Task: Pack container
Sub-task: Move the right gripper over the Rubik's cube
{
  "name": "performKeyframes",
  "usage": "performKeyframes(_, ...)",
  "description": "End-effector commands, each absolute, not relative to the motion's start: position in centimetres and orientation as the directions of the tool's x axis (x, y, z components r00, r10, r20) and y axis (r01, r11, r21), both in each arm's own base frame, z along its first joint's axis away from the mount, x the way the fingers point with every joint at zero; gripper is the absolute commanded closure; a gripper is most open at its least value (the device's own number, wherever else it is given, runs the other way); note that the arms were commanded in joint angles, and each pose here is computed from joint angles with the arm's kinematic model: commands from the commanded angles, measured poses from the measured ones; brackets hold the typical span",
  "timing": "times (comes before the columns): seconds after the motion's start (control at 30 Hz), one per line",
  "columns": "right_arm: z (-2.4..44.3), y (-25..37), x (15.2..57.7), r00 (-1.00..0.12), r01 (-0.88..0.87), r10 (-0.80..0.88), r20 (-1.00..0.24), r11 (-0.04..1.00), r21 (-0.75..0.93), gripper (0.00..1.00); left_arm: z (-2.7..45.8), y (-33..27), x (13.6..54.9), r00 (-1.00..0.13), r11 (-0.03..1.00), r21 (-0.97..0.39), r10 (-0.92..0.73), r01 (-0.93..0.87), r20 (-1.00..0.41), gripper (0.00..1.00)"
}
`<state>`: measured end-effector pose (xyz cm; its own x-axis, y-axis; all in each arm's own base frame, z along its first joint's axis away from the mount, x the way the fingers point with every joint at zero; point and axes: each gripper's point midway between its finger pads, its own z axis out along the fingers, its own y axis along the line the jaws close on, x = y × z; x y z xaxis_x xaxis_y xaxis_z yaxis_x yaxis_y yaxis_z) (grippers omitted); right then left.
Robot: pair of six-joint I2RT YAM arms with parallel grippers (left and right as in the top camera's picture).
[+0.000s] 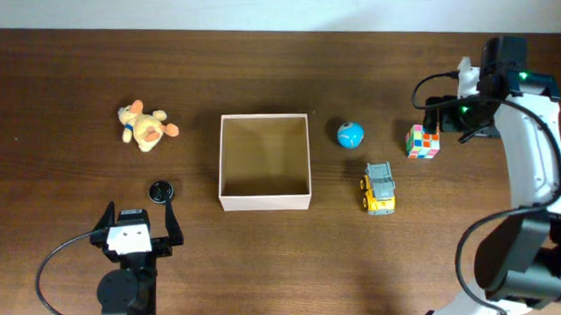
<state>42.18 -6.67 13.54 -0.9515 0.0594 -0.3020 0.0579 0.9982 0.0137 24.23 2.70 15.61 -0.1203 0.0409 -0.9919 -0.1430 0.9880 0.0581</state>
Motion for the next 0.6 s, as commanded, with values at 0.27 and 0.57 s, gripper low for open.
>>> performKeyframes(0.27,11.4,-6.6,44.0,-0.951,0.076,0.080,-0.300,0.997,0.025,0.01,15.5,2.5,24.3,-0.119,0.990,0.051,0.035,-0.134,-0.992,0.01)
performKeyframes(0.57,9.1,-5.8,44.8,-0.957,0.073,0.094,-0.273,0.994,0.084,0.01,15.5,2.5,24.3,-0.119,0.990,0.051,0.035,-0.134,-0.992,0.01)
